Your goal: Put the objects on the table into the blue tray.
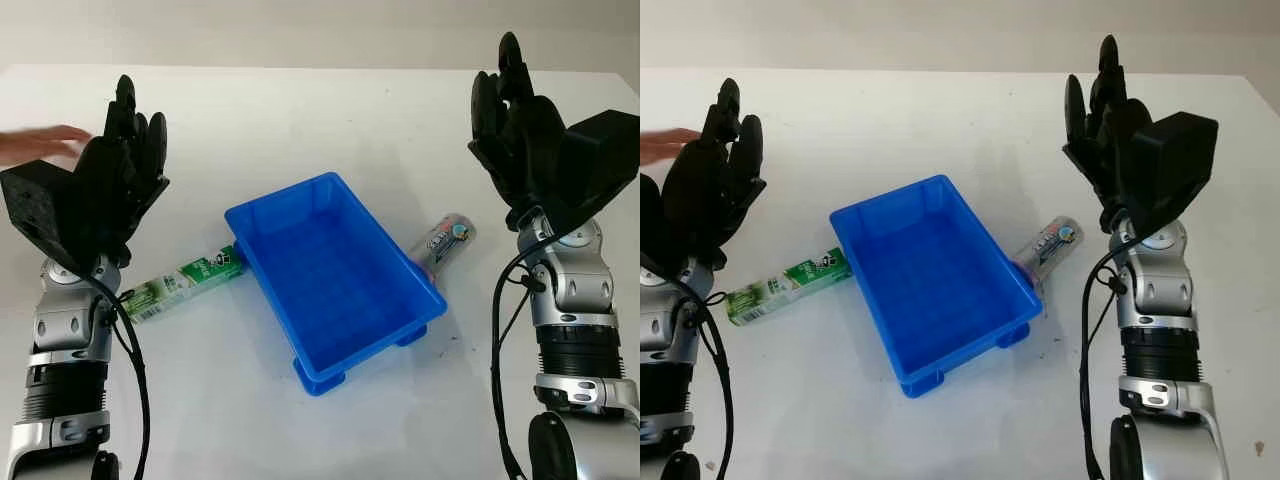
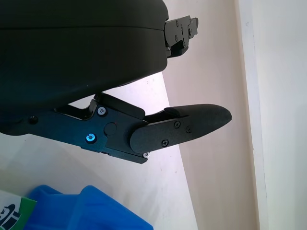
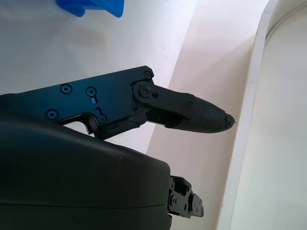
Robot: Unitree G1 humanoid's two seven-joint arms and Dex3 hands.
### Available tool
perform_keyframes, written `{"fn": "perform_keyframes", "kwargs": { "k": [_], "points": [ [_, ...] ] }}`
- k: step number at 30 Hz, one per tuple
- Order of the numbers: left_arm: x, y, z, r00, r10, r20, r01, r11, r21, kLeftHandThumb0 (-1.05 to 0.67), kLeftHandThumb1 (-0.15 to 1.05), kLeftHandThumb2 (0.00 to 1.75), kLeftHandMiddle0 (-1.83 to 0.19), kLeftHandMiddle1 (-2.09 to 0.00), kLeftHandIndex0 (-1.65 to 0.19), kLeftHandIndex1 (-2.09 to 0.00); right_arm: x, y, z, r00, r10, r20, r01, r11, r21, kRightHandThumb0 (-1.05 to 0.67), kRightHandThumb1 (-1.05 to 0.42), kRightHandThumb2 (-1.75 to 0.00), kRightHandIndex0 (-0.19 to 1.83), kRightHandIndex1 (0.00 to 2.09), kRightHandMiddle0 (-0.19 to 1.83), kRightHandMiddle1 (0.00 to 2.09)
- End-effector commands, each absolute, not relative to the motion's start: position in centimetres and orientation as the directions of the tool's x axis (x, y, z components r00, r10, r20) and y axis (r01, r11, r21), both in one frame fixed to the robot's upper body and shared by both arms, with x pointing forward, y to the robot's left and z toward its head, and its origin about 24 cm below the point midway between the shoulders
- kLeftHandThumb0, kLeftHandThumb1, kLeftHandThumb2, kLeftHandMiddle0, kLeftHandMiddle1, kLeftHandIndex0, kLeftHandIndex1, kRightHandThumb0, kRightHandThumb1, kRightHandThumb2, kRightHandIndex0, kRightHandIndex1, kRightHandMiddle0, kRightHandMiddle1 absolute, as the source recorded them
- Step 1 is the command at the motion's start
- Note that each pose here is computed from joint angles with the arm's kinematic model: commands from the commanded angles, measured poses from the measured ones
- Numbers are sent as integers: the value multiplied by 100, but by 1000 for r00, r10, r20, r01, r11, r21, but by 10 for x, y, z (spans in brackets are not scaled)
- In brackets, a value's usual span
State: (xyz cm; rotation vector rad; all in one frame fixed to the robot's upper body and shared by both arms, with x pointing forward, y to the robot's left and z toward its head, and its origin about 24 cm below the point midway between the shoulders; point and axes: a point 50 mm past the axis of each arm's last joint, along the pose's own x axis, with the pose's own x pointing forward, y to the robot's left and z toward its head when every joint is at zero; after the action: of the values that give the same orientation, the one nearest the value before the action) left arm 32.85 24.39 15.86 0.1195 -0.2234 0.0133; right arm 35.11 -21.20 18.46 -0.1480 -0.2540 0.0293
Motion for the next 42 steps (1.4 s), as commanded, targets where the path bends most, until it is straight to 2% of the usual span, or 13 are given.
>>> {"fn": "perform_keyframes", "kwargs": {
  "k": [1, 10, 14, 15, 18, 20, 23, 26, 28, 30, 32, 36, 42],
  "points": [
    [326, 246, 163, 971, 4, 237, -38, 990, 139, -70, 105, 61, 19, 0, 19, 0, 349, -213, 187, 964, 46, 261, -6, 988, -152, -67, -105, -63, -19, 0, -19, 0],
    [329, 243, 164, 971, 2, 238, -35, 990, 135, -70, 105, 61, 19, 0, 19, 0, 351, -212, 184, 967, 80, 241, -44, 987, -151, -68, -105, -59, -19, 0, -19, 0],
    [327, 245, 164, 970, 5, 242, -38, 991, 128, -71, 105, 60, 19, 0, 19, 0, 347, -217, 184, 955, 176, 238, -122, 967, -226, -67, -105, -51, -19, 0, -19, 0],
    [326, 245, 164, 970, 10, 243, -41, 991, 126, -71, 105, 60, 19, 0, 19, 0, 345, -220, 185, 953, 200, 229, -136, 954, -267, -63, -105, -36, -4, 8, -6, 7],
    [324, 247, 164, 971, 13, 238, -43, 991, 124, -72, 105, 59, 19, 0, 19, 0, 338, -227, 189, 944, 261, 203, -157, 894, -419, -52, -100, -11, 28, 25, 19, 23],
    [323, 248, 163, 971, 13, 237, -42, 992, 121, -71, 105, 60, 19, 0, 19, 0, 334, -229, 191, 941, 281, 189, -155, 854, -497, -47, -96, -7, 35, 32, 21, 33],
    [322, 249, 162, 972, 10, 236, -41, 991, 128, -70, 105, 60, 19, 0, 19, 0, 319, -231, 204, 920, 362, 153, -93, 579, -810, -48, -85, -4, 33, 35, 25, 40],
    [322, 249, 163, 972, 5, 235, -38, 990, 135, -70, 105, 60, 19, 0, 19, 0, 312, -230, 207, 905, 418, 79, -83, 357, -930, -52, -80, -5, 29, 20, 31, 21],
    [323, 248, 164, 972, -4, 237, -29, 990, 138, -70, 105, 60, 19, 0, 19, 0, 306, -230, 207, 897, 443, -14, -113, 198, -974, -51, -78, -5, 22, 14, 24, 12],
    [324, 246, 166, 971, -13, 237, -21, 989, 143, -70, 105, 60, 19, 0, 19, 0, 299, -230, 206, 888, 451, -94, -125, 39, -991, -47, -78, -5, 20, 11, 20, 8],
    [325, 245, 167, 971, -13, 238, -21, 990, 139, -70, 105, 60, 19, 0, 19, 0, 294, -230, 204, 879, 455, -146, -143, -41, -989, -41, -77, -5, 19, 9, 19, 7],
    [326, 243, 166, 970, -17, 242, -16, 991, 133, -67, 105, 61, 19, 0, 19, 0, 290, -231, 192, 861, 449, -239, -208, -119, -971, -34, -77, -6, 18, 7, 17, 5],
    [326, 242, 164, 968, -30, 247, -4, 990, 138, -66, 105, 64, 19, 0, 19, 0, 291, -226, 157, 829, 459, -320, -280, -154, -947, -37, -83, -6, 15, 5, 14, 4]
  ]
}}
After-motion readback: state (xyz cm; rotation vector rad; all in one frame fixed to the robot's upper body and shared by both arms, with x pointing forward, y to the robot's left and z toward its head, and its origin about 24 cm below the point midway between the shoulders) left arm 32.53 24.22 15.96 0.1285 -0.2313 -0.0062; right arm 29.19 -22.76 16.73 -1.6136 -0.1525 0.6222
